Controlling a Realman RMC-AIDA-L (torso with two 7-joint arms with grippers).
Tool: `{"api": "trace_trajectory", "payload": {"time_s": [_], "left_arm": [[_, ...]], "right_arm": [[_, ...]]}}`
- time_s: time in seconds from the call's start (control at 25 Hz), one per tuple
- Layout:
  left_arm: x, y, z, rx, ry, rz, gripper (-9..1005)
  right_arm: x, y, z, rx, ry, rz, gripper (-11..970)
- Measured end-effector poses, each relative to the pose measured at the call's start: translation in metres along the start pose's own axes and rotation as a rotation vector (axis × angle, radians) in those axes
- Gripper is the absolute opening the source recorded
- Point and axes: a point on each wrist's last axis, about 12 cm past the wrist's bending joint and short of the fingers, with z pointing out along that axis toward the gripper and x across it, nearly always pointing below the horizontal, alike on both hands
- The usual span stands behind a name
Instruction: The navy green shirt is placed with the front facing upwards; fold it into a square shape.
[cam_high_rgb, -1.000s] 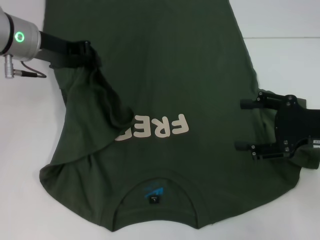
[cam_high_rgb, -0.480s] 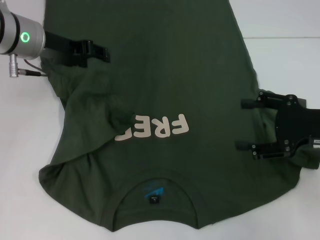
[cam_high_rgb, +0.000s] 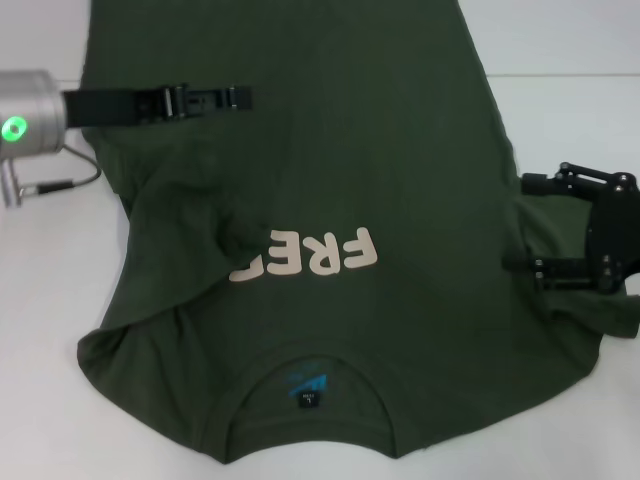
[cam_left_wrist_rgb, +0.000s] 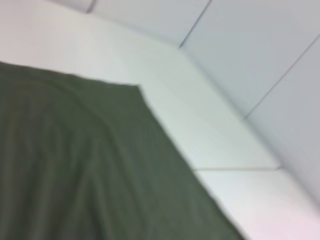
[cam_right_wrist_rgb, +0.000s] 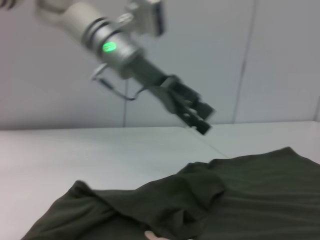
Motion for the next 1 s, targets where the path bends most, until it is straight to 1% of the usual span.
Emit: {"api": "trace_trajectory", "payload": {"time_s": [0.08,0.12,0.16,0.28,0.4,0.48,0.56,0.6,0.76,0.8,0.84,1.0], "left_arm": [[0.013,0.004,-0.008,0.077,-0.050,-0.021,918],[0.027,0.006,-0.018,0.143,-0.089,0.005,917],[0.027,0.006,-0.018,0.143,-0.089,0.005,917],[0.049,0.003,-0.034,0.223,-0.144,0.099,917],[0.065,0.000,-0.044,0.278,-0.174,0.173,917],[0.079,-0.002,-0.048,0.321,-0.181,0.253,916],[0.090,-0.003,-0.050,0.354,-0.178,0.315,916],[0.094,-0.004,-0.052,0.368,-0.173,0.347,916],[0.110,-0.004,-0.059,0.416,-0.155,0.463,916],[0.113,-0.004,-0.061,0.423,-0.149,0.483,916],[0.116,-0.003,-0.063,0.429,-0.143,0.496,916],[0.124,-0.001,-0.068,0.434,-0.102,0.545,916]], "right_arm": [[0.001,0.000,-0.006,0.023,-0.005,0.030,914],[0.001,-0.001,-0.009,0.037,-0.006,0.044,914],[0.001,-0.001,-0.012,0.049,-0.006,0.058,914],[0.001,0.001,-0.020,0.081,0.003,0.093,914],[-0.004,0.005,-0.033,0.094,0.016,0.153,915],[-0.005,0.006,-0.037,0.098,0.015,0.172,915],[-0.008,0.007,-0.044,0.109,0.012,0.218,914],[-0.011,0.007,-0.052,0.133,0.016,0.273,914],[-0.017,0.003,-0.065,0.191,0.032,0.406,915],[-0.019,0.002,-0.068,0.202,0.040,0.439,915],[-0.019,0.002,-0.068,0.202,0.040,0.439,915],[-0.032,-0.003,-0.076,0.236,0.114,0.584,915]]}}
